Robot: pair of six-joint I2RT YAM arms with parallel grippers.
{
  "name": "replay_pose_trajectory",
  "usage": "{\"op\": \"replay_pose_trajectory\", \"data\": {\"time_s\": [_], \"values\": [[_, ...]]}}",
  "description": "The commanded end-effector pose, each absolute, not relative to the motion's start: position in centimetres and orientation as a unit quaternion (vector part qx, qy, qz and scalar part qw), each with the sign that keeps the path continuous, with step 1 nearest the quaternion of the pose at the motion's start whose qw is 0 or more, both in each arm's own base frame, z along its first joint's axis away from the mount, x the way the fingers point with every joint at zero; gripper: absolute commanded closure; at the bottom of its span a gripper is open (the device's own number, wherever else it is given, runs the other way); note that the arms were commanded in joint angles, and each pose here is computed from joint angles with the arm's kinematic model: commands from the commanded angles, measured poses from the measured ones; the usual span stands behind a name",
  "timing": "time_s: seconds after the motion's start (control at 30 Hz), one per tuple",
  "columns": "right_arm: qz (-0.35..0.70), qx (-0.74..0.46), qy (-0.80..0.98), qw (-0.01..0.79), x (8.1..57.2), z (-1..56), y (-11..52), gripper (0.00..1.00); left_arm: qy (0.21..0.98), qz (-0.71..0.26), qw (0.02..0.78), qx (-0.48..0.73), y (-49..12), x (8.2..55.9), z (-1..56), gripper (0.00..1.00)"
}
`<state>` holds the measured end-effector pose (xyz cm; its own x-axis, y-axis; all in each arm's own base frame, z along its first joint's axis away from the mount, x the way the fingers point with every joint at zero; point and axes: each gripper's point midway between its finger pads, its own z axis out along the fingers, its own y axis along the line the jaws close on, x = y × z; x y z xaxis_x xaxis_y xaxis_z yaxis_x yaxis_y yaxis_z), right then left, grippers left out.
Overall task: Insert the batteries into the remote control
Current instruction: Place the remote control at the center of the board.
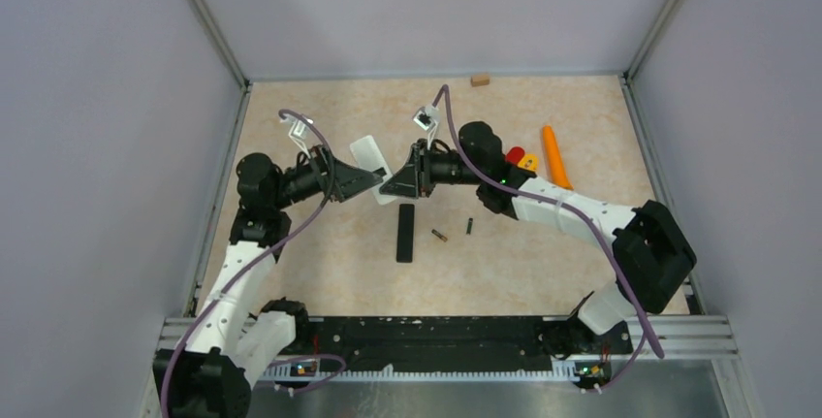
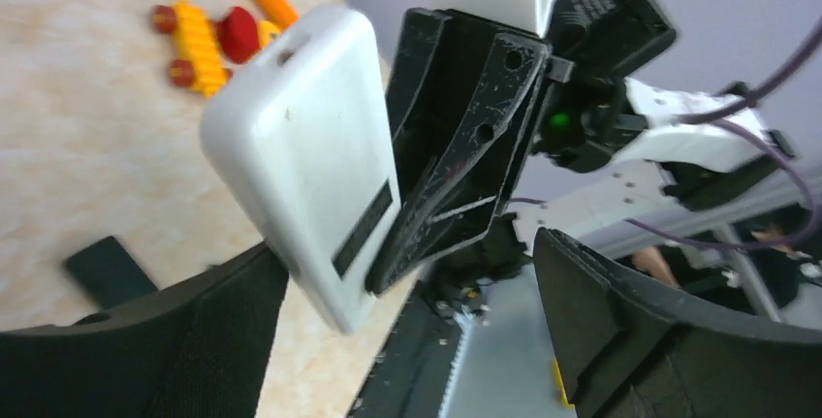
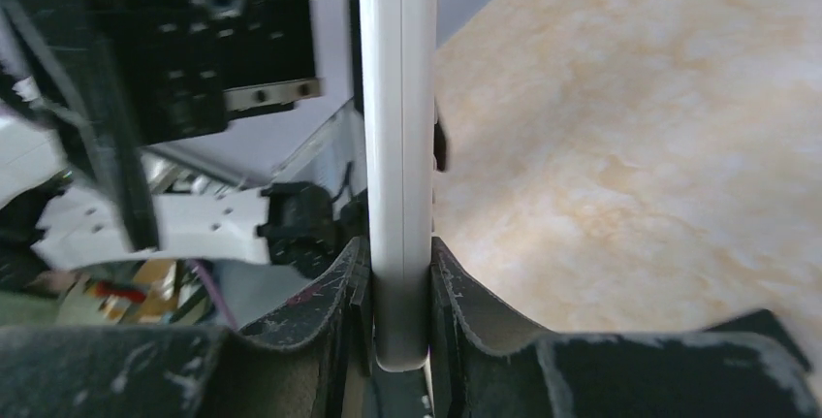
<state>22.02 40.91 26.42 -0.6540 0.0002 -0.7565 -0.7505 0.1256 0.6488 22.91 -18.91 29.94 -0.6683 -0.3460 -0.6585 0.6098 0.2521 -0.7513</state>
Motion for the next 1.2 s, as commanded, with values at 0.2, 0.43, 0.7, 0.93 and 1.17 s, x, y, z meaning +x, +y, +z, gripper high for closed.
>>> {"op": "replay_pose_trajectory", "data": {"time_s": [0.2, 0.43, 0.7, 0.93, 1.17], "values": [[0.157, -0.222, 0.828, 0.490, 35.8, 20.4, 30.9, 1.00, 0.804, -0.316, 0.487, -0.129, -10.3, 29.2, 23.3, 0.01], [-0.084, -0.215, 0.845, 0.482, 41.7, 16.1, 26.7, 1.00, 0.824, -0.252, 0.461, -0.211, -7.7, 28.9, 20.3, 0.01], [-0.220, -0.247, 0.833, 0.444, 44.0, 12.8, 26.3, 1.00, 0.828, -0.236, 0.454, -0.229, -7.1, 28.2, 18.7, 0.01], [-0.241, -0.281, 0.837, 0.403, 43.7, 8.8, 27.0, 0.88, 0.848, -0.266, 0.409, -0.208, -8.8, 27.7, 17.1, 0.01], [-0.197, -0.303, 0.855, 0.372, 42.1, 6.0, 28.1, 0.69, 0.861, -0.263, 0.380, -0.212, -9.0, 27.5, 15.1, 0.01]]}}
